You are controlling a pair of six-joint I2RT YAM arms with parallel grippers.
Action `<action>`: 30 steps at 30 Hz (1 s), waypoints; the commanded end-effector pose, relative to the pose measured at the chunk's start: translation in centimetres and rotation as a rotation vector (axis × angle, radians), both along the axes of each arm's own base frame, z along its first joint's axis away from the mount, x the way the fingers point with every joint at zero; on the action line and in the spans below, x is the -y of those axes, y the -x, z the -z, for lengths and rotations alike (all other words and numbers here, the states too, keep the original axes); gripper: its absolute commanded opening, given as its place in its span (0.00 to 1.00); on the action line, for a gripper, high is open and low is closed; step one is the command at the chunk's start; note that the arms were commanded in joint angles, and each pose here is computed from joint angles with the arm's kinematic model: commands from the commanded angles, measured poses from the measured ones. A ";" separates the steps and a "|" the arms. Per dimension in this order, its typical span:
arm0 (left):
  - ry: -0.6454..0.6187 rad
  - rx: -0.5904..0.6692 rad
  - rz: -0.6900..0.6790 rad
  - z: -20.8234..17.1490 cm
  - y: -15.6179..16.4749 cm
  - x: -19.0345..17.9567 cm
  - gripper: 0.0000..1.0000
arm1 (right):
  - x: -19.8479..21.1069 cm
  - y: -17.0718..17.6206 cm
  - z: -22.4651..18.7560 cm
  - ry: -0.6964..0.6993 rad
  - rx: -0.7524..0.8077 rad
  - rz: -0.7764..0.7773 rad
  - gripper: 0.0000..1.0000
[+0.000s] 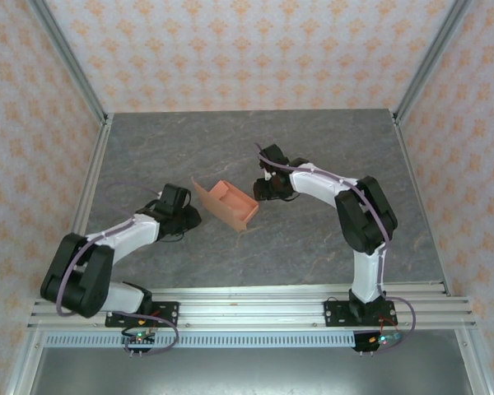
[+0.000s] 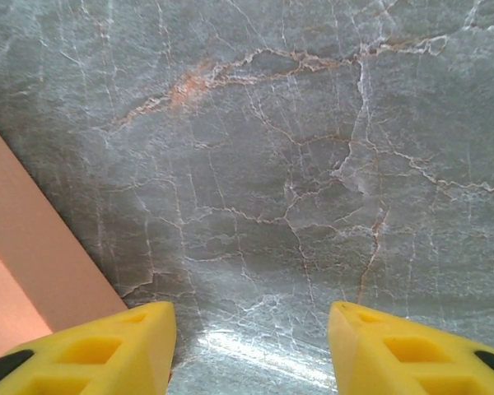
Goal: Fold the paper box
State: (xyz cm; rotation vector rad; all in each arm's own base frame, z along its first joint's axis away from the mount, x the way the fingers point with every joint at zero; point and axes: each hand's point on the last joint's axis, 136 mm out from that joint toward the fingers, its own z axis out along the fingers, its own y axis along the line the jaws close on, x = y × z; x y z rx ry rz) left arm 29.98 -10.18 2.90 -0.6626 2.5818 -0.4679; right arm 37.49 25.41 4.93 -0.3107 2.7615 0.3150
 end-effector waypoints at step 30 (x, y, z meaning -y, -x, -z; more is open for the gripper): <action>0.076 0.098 0.140 -0.4 -13.5 6.7 0.20 | -2.8 7.6 0.8 -0.221 -0.018 -0.003 0.36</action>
